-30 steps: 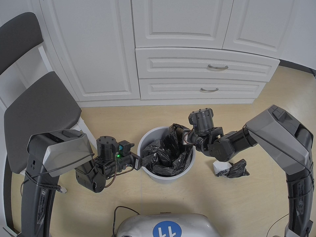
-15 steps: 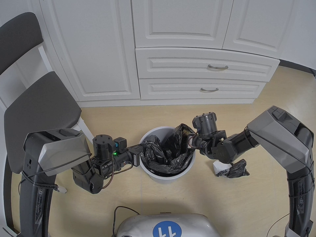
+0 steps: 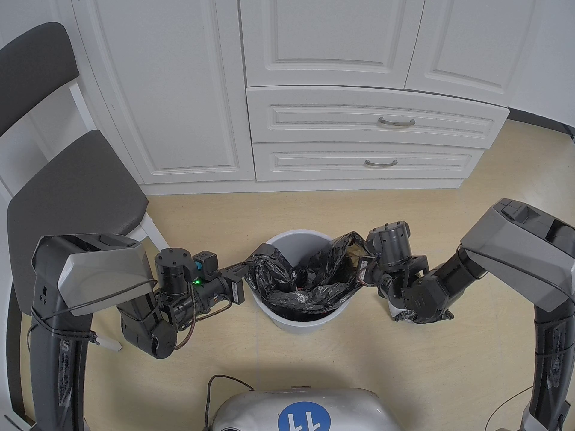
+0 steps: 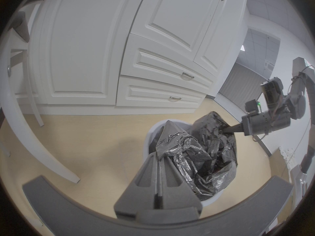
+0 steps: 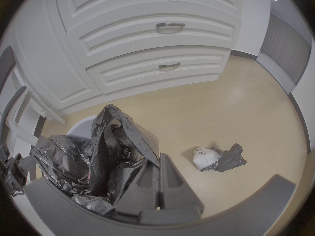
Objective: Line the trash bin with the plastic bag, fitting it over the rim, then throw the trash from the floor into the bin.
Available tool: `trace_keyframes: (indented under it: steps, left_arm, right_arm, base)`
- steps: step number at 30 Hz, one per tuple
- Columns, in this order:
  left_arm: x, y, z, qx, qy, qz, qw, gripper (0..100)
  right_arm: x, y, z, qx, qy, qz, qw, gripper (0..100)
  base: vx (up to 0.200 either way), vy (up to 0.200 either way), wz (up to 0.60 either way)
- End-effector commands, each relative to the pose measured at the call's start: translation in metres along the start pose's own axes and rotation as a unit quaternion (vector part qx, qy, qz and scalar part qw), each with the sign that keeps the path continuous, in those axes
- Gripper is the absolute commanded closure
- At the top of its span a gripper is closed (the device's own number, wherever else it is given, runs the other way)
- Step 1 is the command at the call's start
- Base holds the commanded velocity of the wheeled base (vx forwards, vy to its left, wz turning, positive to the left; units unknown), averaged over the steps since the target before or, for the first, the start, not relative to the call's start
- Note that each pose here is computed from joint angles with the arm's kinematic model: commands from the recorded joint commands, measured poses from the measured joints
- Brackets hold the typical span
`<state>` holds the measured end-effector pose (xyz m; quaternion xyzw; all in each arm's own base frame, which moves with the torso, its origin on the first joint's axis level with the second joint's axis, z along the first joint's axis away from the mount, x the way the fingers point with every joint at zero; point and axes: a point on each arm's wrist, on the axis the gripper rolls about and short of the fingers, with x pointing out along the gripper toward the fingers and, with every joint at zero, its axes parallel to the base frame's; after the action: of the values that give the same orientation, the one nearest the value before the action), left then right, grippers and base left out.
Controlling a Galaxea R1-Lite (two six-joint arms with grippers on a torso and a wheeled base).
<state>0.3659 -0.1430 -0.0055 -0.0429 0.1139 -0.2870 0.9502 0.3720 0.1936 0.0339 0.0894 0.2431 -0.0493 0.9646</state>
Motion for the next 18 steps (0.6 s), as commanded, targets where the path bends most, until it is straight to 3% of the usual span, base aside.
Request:
trace_keyframes:
  steps: [1,10,18]
  left_arm:
    - [-0.006,0.002,0.003,-0.001,-0.002,0.032,0.9995,100]
    - [-0.016,0.003,0.01,0.003,0.001,0.045,0.999,100]
    - [-0.03,0.008,0.006,0.052,0.023,0.056,0.9968,100]
  right_arm:
    - [-0.01,-0.013,-0.016,-0.009,0.003,-0.016,0.9998,100]
    - [-0.02,-0.029,-0.04,-0.025,0.021,-0.043,0.9986,100]
    - [-0.03,-0.039,-0.068,-0.038,0.023,-0.051,0.9977,100]
  base:
    - [0.0,0.0,0.0]
    - [0.0,0.0,0.0]
    - [0.0,0.0,0.0]
